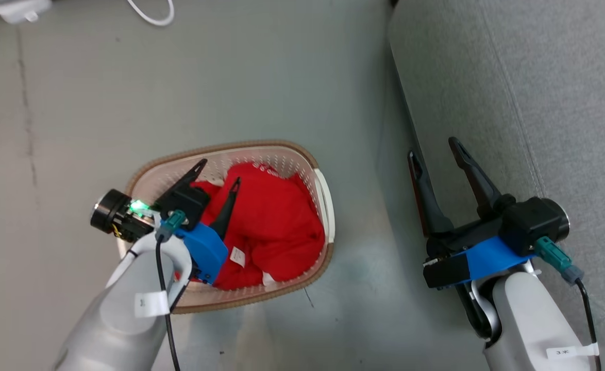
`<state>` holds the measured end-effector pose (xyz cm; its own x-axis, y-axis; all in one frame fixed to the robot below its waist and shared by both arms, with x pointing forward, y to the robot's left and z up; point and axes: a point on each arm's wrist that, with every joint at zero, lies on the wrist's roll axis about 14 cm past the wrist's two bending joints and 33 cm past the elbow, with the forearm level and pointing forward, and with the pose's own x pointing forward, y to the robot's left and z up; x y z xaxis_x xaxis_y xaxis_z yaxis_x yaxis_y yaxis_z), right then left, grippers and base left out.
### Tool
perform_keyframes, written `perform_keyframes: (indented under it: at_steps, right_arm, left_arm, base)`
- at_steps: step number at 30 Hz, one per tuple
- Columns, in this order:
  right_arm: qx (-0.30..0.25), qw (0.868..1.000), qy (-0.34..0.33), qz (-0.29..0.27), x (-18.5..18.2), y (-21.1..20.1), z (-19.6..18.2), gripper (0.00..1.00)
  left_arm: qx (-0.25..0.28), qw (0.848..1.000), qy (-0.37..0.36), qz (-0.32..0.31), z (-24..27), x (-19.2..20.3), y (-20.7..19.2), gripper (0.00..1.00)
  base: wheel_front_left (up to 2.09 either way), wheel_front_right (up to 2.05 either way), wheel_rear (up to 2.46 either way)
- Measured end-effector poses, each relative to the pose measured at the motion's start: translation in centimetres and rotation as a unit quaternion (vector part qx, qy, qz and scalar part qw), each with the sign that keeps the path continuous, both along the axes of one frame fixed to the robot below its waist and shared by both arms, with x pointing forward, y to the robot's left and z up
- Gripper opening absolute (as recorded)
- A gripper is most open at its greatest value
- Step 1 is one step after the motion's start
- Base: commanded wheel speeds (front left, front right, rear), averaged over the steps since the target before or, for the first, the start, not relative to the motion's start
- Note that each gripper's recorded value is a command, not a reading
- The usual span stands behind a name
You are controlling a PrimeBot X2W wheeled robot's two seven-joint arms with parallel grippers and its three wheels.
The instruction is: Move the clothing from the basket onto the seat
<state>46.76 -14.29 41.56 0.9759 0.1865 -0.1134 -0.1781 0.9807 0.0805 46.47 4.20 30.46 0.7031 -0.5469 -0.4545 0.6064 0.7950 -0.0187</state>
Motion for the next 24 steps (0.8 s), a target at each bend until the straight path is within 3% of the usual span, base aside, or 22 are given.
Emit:
perform_keyframes:
  at_steps: [11,24]
  right_arm:
    - [-0.018,0.999,0.047,-0.012,1.3,-1.6,-5.3,1.0]
    - [-0.031,0.996,0.084,-0.017,2.1,-2.6,-10.2,1.0]
  left_arm:
    - [0.057,0.991,0.104,-0.07,-10.2,-0.1,-0.4,1.0]
    - [0.097,0.971,0.202,-0.083,-18.9,-0.2,0.2,1.0]
  base:
    - [0.0,0.0,0.0]
    - [0.0,0.0,0.0]
